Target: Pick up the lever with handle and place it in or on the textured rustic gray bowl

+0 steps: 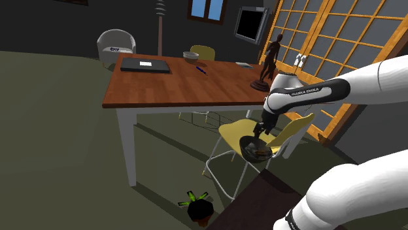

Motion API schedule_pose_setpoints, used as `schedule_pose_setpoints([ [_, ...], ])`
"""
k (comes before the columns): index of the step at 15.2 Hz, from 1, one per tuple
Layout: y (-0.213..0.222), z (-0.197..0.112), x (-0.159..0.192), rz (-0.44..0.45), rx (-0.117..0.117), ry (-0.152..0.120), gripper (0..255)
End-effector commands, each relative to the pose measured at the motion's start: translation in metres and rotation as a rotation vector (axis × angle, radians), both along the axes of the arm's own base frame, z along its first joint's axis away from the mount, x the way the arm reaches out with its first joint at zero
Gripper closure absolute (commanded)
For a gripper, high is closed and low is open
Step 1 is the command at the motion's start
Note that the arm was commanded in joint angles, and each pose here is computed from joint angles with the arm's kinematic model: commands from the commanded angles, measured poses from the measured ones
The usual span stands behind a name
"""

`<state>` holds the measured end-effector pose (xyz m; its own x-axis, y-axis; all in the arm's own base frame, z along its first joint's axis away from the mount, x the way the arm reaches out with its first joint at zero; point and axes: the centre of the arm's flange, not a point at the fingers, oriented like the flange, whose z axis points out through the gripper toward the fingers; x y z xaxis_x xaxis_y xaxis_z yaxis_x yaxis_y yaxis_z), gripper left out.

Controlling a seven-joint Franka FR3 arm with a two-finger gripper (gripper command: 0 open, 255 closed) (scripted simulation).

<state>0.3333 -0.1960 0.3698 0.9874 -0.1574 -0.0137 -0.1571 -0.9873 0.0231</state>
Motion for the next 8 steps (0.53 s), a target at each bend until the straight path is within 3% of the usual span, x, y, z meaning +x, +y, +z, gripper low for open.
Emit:
schedule_pose_setpoints([
  [1, -0.002, 0.006, -0.006, -0.009, 0.012, 0.023, 0],
  [4, -0.002, 0.043, -0.005, -0.009, 0.012, 0.023, 0],
  [8, -0.002, 0.043, -0.005, -0.009, 0.012, 0.023, 0],
])
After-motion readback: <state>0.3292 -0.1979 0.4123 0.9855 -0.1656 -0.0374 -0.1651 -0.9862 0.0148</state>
